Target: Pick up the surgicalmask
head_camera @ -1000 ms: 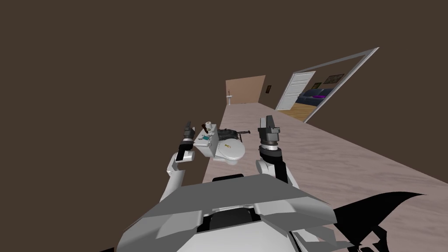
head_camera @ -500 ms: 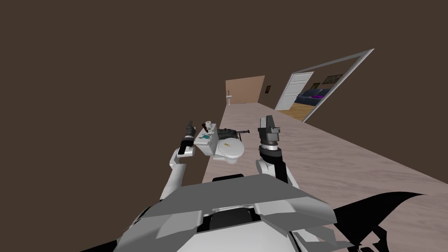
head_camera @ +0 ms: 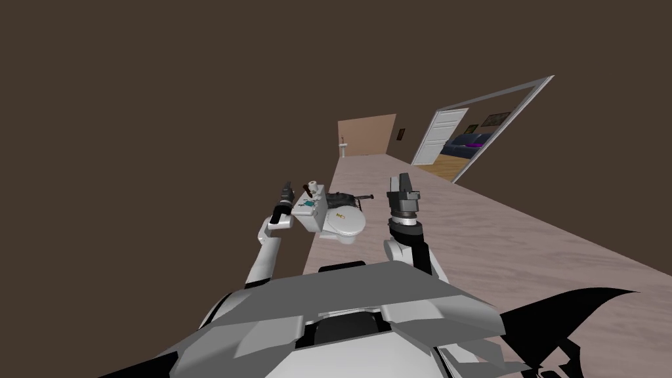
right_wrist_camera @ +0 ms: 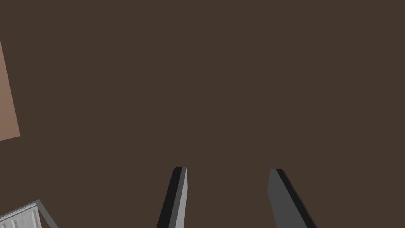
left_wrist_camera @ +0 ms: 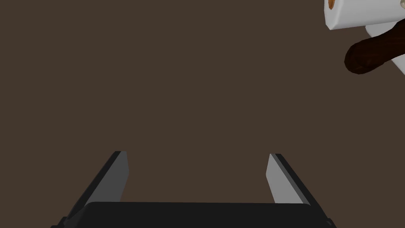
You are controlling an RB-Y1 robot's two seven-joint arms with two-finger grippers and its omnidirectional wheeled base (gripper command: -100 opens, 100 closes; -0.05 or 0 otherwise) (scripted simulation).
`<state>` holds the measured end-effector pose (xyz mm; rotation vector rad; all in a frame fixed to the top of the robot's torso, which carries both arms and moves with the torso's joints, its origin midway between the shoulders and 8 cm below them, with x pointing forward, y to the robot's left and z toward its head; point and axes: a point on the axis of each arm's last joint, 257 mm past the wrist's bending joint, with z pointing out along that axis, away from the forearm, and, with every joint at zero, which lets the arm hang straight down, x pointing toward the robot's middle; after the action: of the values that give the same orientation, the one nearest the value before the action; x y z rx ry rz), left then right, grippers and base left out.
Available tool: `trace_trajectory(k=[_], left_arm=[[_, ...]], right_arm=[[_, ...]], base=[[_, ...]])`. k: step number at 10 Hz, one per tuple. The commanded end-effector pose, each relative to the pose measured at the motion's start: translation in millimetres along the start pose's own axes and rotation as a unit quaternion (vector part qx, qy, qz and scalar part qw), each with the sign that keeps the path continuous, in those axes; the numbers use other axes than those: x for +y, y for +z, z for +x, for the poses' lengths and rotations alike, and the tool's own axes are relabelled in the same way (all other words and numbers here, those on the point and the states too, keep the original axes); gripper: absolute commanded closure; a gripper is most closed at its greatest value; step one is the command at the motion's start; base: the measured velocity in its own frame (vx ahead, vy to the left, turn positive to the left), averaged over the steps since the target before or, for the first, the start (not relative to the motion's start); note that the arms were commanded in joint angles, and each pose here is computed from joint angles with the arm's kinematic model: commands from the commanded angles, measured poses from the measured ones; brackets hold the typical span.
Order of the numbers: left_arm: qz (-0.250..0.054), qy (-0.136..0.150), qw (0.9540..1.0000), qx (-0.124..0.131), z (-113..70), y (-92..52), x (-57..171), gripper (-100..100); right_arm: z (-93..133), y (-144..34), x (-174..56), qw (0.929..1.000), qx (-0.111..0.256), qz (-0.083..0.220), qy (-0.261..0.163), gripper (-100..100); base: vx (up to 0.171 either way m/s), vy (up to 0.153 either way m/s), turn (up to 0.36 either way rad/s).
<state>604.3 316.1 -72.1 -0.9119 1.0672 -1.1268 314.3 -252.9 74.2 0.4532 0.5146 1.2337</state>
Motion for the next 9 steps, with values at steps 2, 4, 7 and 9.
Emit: trace_trajectory(k=[2,4,7,9], left_arm=[[-0.027,0.002,0.9996,-0.002,-1.7,7.8,19,-100],[-0.059,0.007,0.9982,-0.006,-6.2,21.8,35,-100],[-0.092,0.011,0.9956,-0.01,-10.8,34.0,51,-100],[-0.126,0.015,0.9918,-0.014,-15.2,44.5,67,-100]], right_arm=[[0,0.0,0,1.0,0.0,0.0,0.0,0],[0,0.0,0,1.0,0.0,0.0,0.0,0],[0,0.0,0,1.0,0.0,0.0,0.0,0],[0,0.0,0,1.0,0.0,0.0,0.0,0]], base=[[-0.039,-0.007,-0.002],[-0.041,-0.004,-0.009],[-0.036,-0.001,-0.005],[-0.028,-0.006,-0.008]])
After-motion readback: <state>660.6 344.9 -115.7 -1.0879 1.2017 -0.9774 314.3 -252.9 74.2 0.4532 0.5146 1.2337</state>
